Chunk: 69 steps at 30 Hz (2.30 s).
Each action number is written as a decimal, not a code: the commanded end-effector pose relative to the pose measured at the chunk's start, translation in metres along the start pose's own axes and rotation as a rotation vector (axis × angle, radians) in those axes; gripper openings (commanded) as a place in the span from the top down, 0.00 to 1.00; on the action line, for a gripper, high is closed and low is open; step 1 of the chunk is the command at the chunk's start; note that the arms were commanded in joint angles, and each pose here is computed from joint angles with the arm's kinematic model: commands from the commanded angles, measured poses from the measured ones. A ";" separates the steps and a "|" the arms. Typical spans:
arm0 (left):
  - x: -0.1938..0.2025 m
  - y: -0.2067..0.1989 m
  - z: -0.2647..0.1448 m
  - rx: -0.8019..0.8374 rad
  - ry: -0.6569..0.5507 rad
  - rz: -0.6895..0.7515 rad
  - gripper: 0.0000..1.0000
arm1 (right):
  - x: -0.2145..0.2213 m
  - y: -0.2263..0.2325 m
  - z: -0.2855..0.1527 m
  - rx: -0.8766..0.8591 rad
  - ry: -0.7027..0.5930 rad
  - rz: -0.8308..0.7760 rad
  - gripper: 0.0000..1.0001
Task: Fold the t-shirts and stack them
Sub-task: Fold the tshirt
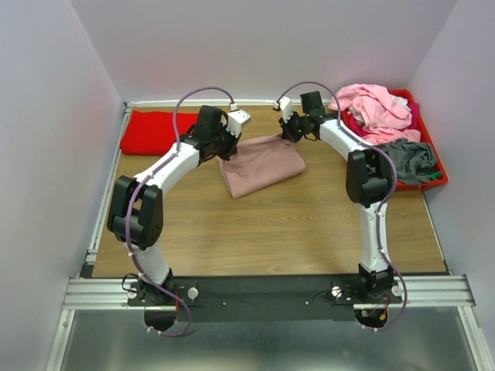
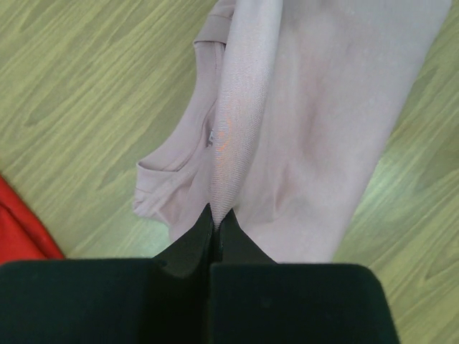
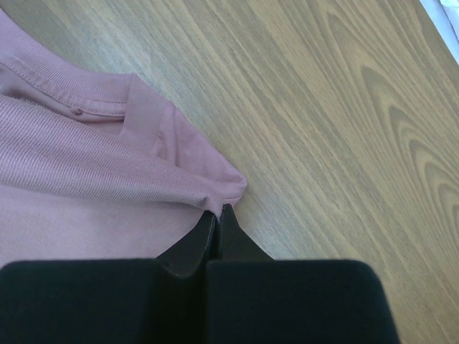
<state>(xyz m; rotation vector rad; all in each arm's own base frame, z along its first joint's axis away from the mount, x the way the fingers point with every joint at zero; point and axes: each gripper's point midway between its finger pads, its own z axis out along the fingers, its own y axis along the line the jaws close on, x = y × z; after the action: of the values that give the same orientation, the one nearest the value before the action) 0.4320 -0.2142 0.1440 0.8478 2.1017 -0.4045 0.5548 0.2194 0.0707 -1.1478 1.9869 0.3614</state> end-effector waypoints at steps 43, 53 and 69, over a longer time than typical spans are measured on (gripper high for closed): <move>0.015 -0.243 -0.093 0.217 -0.065 -0.267 1.00 | 0.053 0.116 -0.207 0.093 0.014 -0.216 1.00; 0.045 -0.274 -0.094 0.155 0.019 -0.319 1.00 | 0.055 0.130 -0.224 0.095 -0.008 -0.257 0.99; 0.022 -0.220 -0.098 0.092 -0.152 -0.476 1.00 | 0.017 0.105 -0.186 -0.005 -0.048 -0.242 1.00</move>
<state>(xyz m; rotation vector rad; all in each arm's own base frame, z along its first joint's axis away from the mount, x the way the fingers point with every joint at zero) 0.1895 -0.3219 0.1710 0.4395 2.2162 -0.7817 0.3561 0.1488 0.1626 -1.3386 1.7955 0.2187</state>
